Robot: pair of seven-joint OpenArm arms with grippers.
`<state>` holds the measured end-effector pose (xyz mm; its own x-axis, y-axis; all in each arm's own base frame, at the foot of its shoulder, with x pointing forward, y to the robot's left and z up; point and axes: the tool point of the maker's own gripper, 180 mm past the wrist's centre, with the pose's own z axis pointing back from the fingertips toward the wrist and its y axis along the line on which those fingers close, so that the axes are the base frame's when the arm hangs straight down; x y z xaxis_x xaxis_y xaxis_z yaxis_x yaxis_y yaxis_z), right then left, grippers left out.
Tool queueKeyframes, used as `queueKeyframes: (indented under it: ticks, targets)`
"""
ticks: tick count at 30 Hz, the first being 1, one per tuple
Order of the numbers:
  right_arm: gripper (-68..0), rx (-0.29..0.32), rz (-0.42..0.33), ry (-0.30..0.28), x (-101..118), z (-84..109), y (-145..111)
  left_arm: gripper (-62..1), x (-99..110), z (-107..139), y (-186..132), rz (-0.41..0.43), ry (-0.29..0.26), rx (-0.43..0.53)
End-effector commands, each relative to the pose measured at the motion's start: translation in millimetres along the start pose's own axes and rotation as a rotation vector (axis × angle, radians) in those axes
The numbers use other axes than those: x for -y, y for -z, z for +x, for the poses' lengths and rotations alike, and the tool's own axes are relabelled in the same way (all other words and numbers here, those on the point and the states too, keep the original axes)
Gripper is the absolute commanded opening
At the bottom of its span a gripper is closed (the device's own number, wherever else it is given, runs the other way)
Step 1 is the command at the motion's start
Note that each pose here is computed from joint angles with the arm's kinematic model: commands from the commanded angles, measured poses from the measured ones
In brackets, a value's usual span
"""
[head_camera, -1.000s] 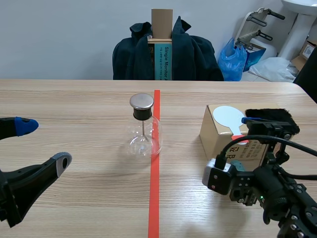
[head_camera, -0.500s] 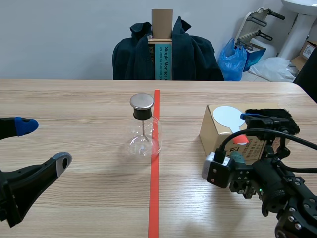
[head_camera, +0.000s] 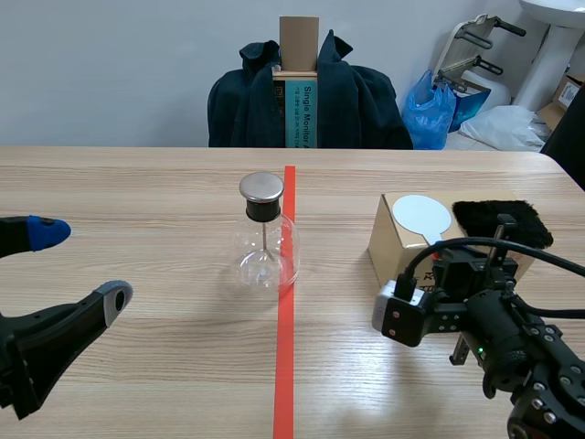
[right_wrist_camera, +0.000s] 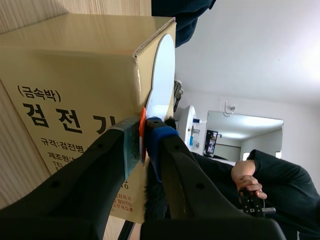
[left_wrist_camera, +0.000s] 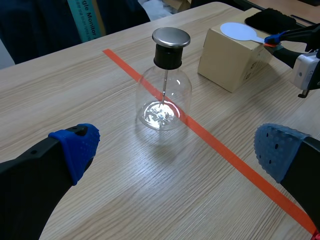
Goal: Do the electroscope experiment.
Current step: 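Pick up the white charging plate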
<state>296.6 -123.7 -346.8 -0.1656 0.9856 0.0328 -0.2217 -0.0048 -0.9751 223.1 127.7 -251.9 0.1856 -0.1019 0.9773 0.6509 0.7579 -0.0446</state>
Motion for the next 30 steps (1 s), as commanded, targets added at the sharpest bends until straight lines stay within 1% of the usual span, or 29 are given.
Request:
queueKeyframes:
  ticks: [1, 4, 6, 9, 12, 14, 16, 19, 21, 23, 26, 27, 28, 30]
  targets:
    - [-66.9, -0.009, -0.042, -0.020, 15.3, -8.5, 3.6, 1.4, 0.0, 5.6, 1.2, -0.001, -0.002, 0.025]
    - [-66.9, 0.007, -0.060, -0.029, 15.8, -8.0, -4.6, 1.4, 0.0, 5.6, 1.2, -0.001, -0.002, 0.024]
    - [-66.9, 0.032, -0.086, -0.040, 19.2, -6.0, -14.0, 1.4, 0.1, 5.6, 1.2, -0.001, -0.002, 0.024]
    - [-66.8, 0.067, -0.173, -0.054, 37.6, -5.3, -32.3, 1.4, 0.3, 5.2, 1.3, -0.002, 0.002, 0.022]
    - [-66.9, 0.092, -0.307, -0.034, 72.0, -9.3, -50.1, 1.4, 1.4, 2.6, 1.3, -0.008, 0.024, 0.008]
    - [-66.8, 0.091, -0.417, -0.021, 101.1, -15.4, -60.1, 1.4, 1.5, 2.0, 1.3, -0.009, 0.030, 0.005]
    - [-66.8, 0.081, -0.464, -0.025, 122.1, -22.4, -63.3, 1.4, 1.5, 2.0, 1.3, -0.009, 0.030, 0.005]
    - [-66.8, 0.019, -0.571, -0.048, 162.7, -42.9, -67.2, 1.4, 1.6, 1.8, 1.2, -0.009, 0.029, 0.004]
    - [-66.8, -0.008, -0.649, -0.068, 190.8, -52.6, -72.1, 1.4, 1.6, 1.8, 1.2, -0.010, 0.030, 0.004]
    - [-66.8, -0.029, -0.727, -0.079, 218.5, -59.6, -79.3, 1.4, 1.6, 1.7, 1.2, -0.010, 0.030, 0.003]
    - [-66.8, -0.043, -0.845, -0.090, 258.1, -63.7, -91.4, 1.4, 1.6, -2.7, 1.2, -0.010, 0.036, -0.020]
    - [-66.8, -0.045, -0.886, -0.098, 271.1, -63.8, -96.3, -1.5, 1.6, -5.0, 1.0, -0.011, 0.038, -0.031]
    - [-66.8, -0.047, -0.924, -0.105, 283.1, -63.9, -101.6, -7.7, 1.7, -8.2, 0.9, -0.011, 0.038, -0.049]
    - [-66.8, -0.049, -0.999, -0.125, 305.8, -63.1, -112.9, -22.7, 1.5, -12.6, 0.6, -0.011, 0.040, -0.072]
